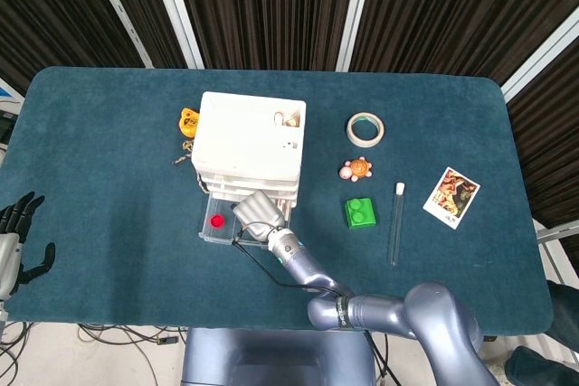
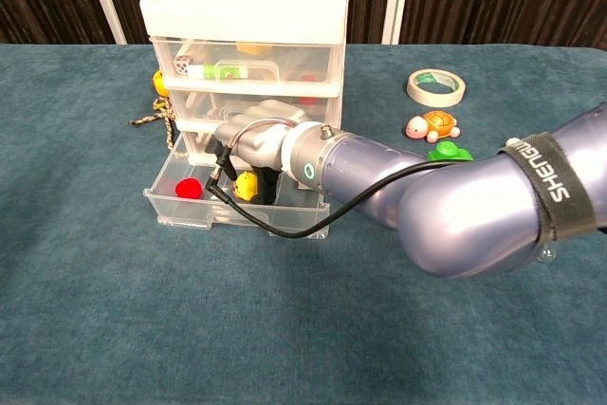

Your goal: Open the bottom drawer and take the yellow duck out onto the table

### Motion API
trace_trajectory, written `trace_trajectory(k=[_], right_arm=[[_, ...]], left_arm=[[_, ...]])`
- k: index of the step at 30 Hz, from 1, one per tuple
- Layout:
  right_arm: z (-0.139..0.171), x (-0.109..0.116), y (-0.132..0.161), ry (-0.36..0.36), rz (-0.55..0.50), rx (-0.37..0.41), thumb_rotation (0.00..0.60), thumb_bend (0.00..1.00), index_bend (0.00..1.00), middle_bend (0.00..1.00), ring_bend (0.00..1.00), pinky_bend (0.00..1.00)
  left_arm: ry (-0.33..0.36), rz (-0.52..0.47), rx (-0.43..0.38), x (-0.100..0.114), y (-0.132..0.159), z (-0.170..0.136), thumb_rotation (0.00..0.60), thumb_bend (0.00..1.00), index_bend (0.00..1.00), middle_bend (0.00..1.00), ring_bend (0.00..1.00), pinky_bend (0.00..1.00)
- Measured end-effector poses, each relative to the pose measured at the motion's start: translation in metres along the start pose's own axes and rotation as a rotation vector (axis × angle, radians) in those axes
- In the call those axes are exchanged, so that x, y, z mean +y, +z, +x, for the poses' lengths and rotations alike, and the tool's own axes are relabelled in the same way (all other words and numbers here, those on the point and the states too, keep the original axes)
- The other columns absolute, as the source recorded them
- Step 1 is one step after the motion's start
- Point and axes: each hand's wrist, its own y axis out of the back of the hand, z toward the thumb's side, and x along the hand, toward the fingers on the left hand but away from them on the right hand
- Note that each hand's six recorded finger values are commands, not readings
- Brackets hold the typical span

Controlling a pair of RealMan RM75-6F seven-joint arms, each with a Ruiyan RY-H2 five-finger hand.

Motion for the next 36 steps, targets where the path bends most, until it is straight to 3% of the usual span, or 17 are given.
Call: trace_trajectory(k=[22, 36], right_arm=[[-0.002, -0.002, 0.005, 0.003, 0.012, 0.003, 0.6, 0.39, 0.5, 1.0, 1.0, 1.0], [0.01, 0.02, 0.006, -0.051, -0.033, 0.029, 0.6, 0.4, 0.51, 1.0, 1.0, 1.0]], left_arm=[[-0.005, -0.004, 0.0, 0.0, 0.0, 0.0, 0.6, 0.48, 0.06, 0.0, 0.0, 0.0], [-0.005, -0.006, 0.0, 0.0, 0.0, 0.0, 0.6, 0.48, 0.06, 0.0, 0.0, 0.0]])
